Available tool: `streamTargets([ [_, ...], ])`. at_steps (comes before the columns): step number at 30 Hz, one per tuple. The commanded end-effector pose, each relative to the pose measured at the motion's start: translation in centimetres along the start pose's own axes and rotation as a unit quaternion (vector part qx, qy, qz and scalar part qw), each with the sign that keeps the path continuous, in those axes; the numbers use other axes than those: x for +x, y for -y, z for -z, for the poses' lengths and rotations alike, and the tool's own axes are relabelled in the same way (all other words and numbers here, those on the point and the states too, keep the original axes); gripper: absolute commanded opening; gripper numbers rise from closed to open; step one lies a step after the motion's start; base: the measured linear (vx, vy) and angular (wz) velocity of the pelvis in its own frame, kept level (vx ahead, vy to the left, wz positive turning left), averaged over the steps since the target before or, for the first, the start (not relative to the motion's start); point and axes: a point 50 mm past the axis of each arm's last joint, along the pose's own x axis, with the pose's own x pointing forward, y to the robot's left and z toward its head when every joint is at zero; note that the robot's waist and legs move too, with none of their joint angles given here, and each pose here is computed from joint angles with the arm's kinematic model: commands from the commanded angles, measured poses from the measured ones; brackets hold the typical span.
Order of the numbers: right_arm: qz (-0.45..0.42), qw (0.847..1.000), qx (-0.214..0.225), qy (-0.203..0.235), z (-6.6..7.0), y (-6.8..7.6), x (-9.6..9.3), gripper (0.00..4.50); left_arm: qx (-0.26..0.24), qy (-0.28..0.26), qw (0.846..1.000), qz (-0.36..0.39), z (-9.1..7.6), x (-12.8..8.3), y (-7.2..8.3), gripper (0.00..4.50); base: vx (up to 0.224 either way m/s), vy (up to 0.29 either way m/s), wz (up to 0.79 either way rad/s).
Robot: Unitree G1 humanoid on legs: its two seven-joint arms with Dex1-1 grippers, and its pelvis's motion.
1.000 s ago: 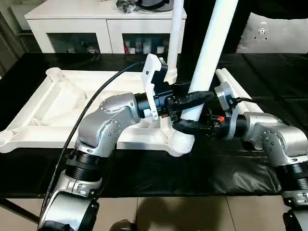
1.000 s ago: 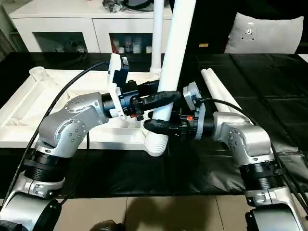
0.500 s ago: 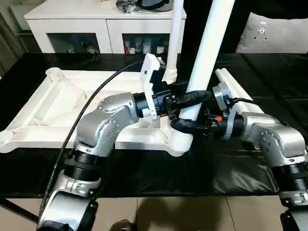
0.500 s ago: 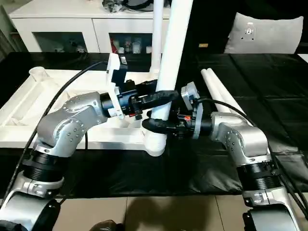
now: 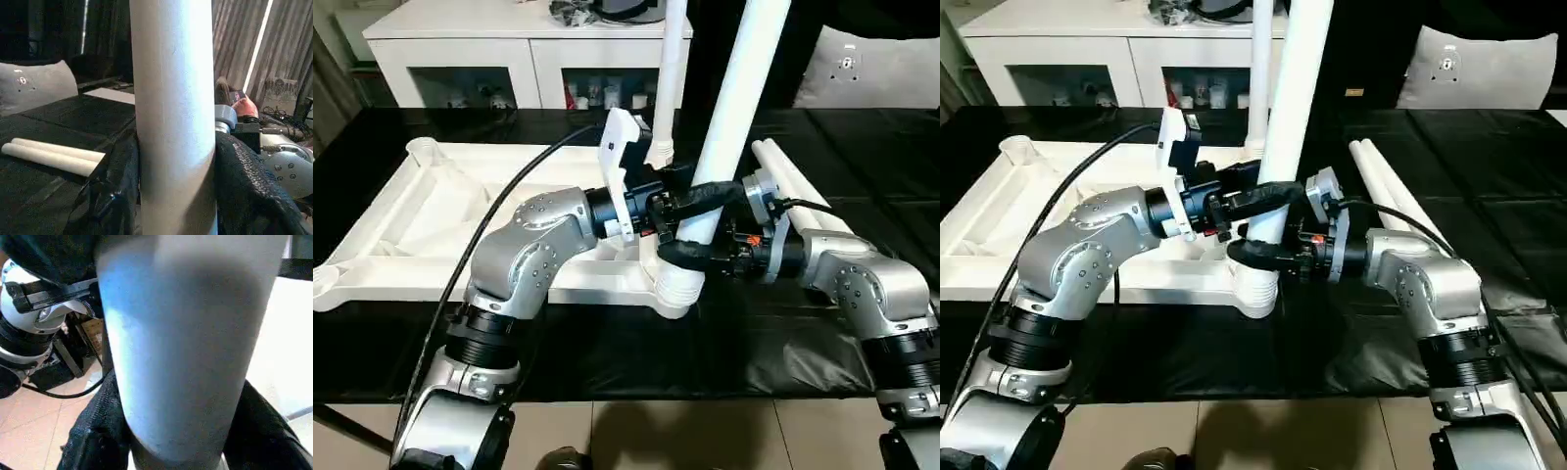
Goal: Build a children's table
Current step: Pick table leg
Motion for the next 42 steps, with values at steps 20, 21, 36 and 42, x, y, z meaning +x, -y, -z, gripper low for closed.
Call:
streamTargets([
  [20,0.090,0.994,-0.004,0.066,-0.3,0.9,0.0,1.89,-0.018,-0.006,0.999,0.038,-0.6,-1.5,0.6,3.23,0.000,0.000,0.00],
  [21,0.097,0.992,-0.003,0.083,-0.5,0.9,-0.2,1.89,-0.004,-0.026,0.999,0.028,0.0,-2.1,0.2,3.40,0.000,0.000,0.00],
  [36,0.239,0.967,-0.028,0.084,0.3,2.3,-2.8,1.89,0.115,-0.264,0.957,0.031,4.7,-7.0,-3.3,3.20,0.000,0.000,0.00],
  [42,0.239,0.968,-0.042,0.057,1.1,2.0,-3.2,1.89,0.116,-0.341,0.930,0.069,6.6,-7.9,-4.3,2.74,0.000,0.000,0.00],
])
